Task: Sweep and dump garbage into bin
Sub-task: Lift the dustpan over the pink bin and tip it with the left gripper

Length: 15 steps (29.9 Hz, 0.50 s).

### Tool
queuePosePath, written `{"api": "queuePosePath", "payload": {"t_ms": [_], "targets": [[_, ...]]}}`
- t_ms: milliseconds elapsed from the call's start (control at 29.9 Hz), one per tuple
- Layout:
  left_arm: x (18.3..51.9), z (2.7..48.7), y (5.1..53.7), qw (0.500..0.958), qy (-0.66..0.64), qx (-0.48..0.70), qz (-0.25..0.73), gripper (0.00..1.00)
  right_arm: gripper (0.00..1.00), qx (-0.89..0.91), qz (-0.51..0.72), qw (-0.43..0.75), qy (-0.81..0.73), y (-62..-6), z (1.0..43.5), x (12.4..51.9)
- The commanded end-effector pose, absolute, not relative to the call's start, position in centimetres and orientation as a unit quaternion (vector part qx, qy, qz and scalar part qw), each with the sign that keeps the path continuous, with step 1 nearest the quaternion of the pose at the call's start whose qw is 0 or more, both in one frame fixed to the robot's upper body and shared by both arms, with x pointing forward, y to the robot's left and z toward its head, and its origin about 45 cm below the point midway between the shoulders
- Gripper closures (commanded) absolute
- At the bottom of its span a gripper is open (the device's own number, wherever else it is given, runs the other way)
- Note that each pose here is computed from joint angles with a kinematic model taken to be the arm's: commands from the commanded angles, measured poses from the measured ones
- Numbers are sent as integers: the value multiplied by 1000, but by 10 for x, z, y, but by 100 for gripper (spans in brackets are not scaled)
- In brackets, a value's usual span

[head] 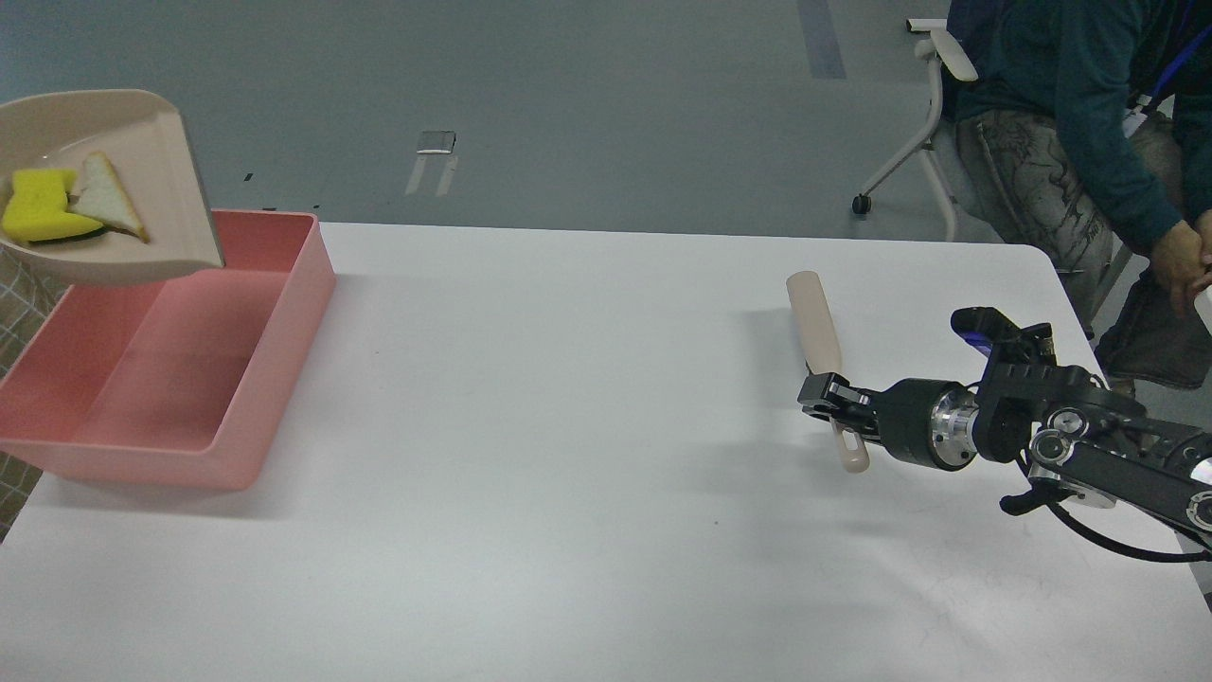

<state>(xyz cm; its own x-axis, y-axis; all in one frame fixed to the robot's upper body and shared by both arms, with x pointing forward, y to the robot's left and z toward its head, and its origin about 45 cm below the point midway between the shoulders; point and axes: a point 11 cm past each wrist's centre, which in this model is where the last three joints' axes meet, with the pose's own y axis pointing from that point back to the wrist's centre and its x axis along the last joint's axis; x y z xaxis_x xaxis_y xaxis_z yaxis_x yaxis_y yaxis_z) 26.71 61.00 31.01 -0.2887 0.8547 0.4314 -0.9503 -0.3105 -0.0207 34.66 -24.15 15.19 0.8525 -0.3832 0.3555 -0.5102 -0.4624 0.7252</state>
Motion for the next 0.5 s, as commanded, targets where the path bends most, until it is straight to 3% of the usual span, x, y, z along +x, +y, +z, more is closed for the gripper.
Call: {"api": "queuePosePath", "payload": {"t_ms": [0,234,468], "targets": [[265,308,610,579,-185,232,759,100,100,853,72,447,-260,-239,152,347],[267,321,609,571,-270,328,703,100,100,854,72,445,-259,-237,151,347],[269,347,608,526,-392,434,618,100,100,854,71,446,-258,-238,150,346]]}}
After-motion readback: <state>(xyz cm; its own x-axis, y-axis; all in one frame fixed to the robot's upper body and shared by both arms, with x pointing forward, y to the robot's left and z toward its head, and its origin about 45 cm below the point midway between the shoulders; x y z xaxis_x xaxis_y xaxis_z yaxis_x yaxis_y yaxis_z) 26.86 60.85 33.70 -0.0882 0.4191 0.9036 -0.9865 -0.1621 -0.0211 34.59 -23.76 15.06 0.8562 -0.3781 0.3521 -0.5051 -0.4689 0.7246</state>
